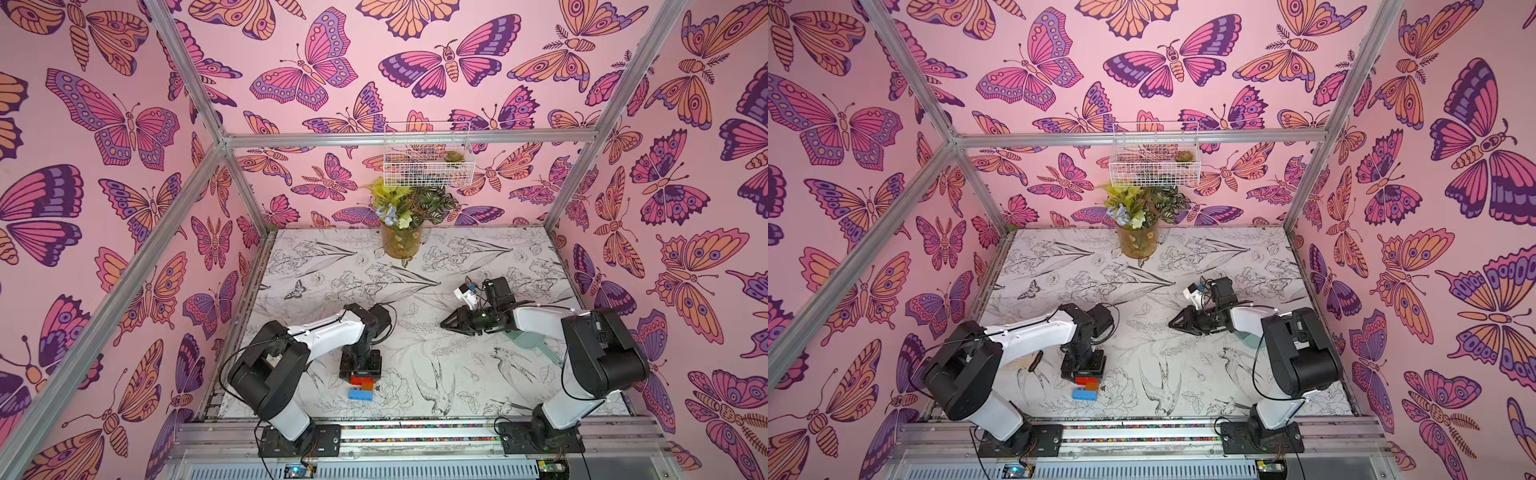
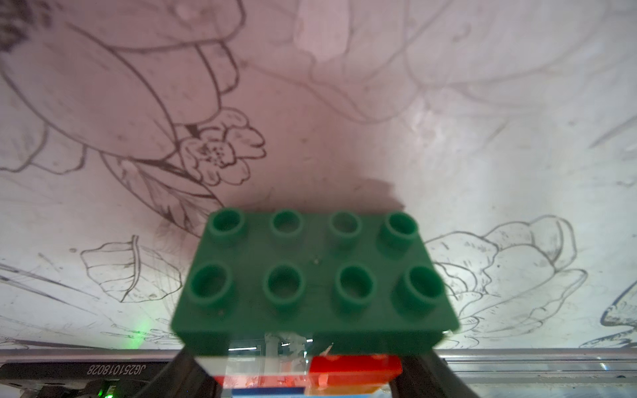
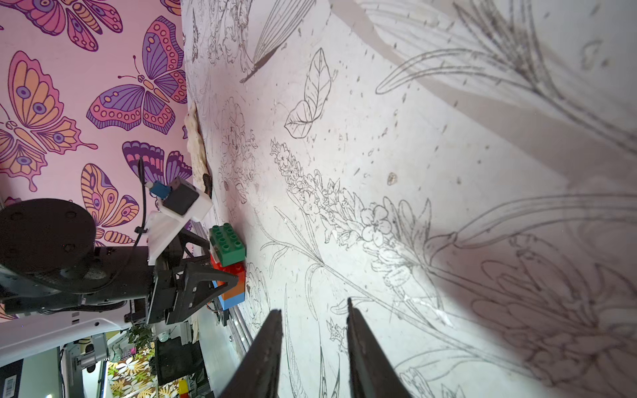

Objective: Assemble the number 5 with lego
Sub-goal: Place the lego brick at the center of the board, then reset both arms

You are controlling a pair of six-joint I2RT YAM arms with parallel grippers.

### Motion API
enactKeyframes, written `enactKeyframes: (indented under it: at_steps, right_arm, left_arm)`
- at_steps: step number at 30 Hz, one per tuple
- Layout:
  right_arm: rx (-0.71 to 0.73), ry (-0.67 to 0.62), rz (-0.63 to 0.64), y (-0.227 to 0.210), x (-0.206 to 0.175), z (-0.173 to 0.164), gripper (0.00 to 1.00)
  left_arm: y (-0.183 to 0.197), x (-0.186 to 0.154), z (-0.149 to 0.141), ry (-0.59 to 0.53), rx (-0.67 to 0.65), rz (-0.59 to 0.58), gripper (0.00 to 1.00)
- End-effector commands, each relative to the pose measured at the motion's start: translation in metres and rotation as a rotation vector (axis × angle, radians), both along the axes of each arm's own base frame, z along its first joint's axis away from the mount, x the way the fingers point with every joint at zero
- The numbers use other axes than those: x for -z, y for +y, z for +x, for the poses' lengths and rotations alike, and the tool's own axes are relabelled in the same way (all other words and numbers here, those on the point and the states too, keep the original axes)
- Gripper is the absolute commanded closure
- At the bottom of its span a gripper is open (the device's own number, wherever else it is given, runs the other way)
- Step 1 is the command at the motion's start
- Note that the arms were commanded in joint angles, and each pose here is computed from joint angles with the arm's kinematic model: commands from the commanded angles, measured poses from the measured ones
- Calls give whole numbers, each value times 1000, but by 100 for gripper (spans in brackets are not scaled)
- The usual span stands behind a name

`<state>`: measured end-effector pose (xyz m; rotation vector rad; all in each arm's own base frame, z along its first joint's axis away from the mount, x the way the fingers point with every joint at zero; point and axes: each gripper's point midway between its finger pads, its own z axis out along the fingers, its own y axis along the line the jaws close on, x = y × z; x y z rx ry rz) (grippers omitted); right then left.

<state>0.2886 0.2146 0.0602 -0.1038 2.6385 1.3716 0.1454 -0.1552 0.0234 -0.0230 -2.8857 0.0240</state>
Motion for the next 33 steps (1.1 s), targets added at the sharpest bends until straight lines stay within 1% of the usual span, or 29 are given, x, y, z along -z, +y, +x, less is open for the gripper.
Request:
enactKeyframes:
  at_steps: [1, 6, 7, 8, 14, 16, 17, 18, 19, 20, 21, 22, 23, 26, 27, 29, 31, 32, 33]
  right_arm:
    - [-16, -31, 2, 0, -9, 1, 66]
    - [-15, -30, -5, -1, -8, 0, 66]
    - [-15, -34, -5, -1, -8, 1, 66]
    - [-16, -30, -7, -1, -7, 0, 66]
    - [-21, -28, -40, -4, -4, -1, 65]
    - [-23, -26, -65, -6, -2, -3, 61]
    - [-24, -30, -76, -7, -2, -3, 58]
    - [-22, -33, -86, -9, -3, -3, 39]
    - [-22, -41, -95, -10, -5, -3, 13]
    - [-18, -51, -105, -11, -7, -2, 1]
    - [-8, -64, -121, -14, -8, -1, 1]
    - [0, -67, -140, -16, -7, 0, 1]
    - [17, -98, -162, -20, -14, 3, 1]
    - [82, -153, -239, -32, -24, 15, 1]
    - [114, -172, -267, -37, -29, 21, 1]
    - [174, -217, -322, -48, -38, 30, 1]
    - [229, -267, -383, -60, -46, 37, 1]
    - [262, -304, -419, -68, -50, 42, 1]
    - [292, -327, -448, -75, -52, 44, 1]
  left_arm:
    - [6, 2, -7, 25, -9, 10, 30]
    - [6, 0, -8, 18, -2, 0, 21]
    - [6, -1, -7, 15, 0, 0, 3]
    - [5, -1, -7, 10, 1, -3, 0]
    - [2, -14, -3, -16, 19, -27, 0]
    - [3, -25, 1, -56, 26, -40, 0]
    - [4, -30, 4, -80, 30, -41, 0]
    - [5, -37, 9, -115, 39, -41, 0]
    - [5, -46, 16, -162, 57, -47, 0]
    - [5, -54, 25, -213, 73, -46, 0]
    - [6, -65, 37, -286, 88, -42, 0]
    - [3, -77, 51, -360, 109, -60, 0]
    - [-2, -90, 68, -455, 143, -84, 0]
    - [-6, -131, 127, -785, 245, -98, 0]
    - [-4, -150, 147, -920, 267, -90, 0]
    - [5, -173, 179, -1116, 287, -46, 0]
    - [17, -191, 207, -1274, 290, -1, 0]
    - [26, -193, 218, -1334, 275, 34, 0]
    - [32, -194, 226, -1369, 282, 60, 0]
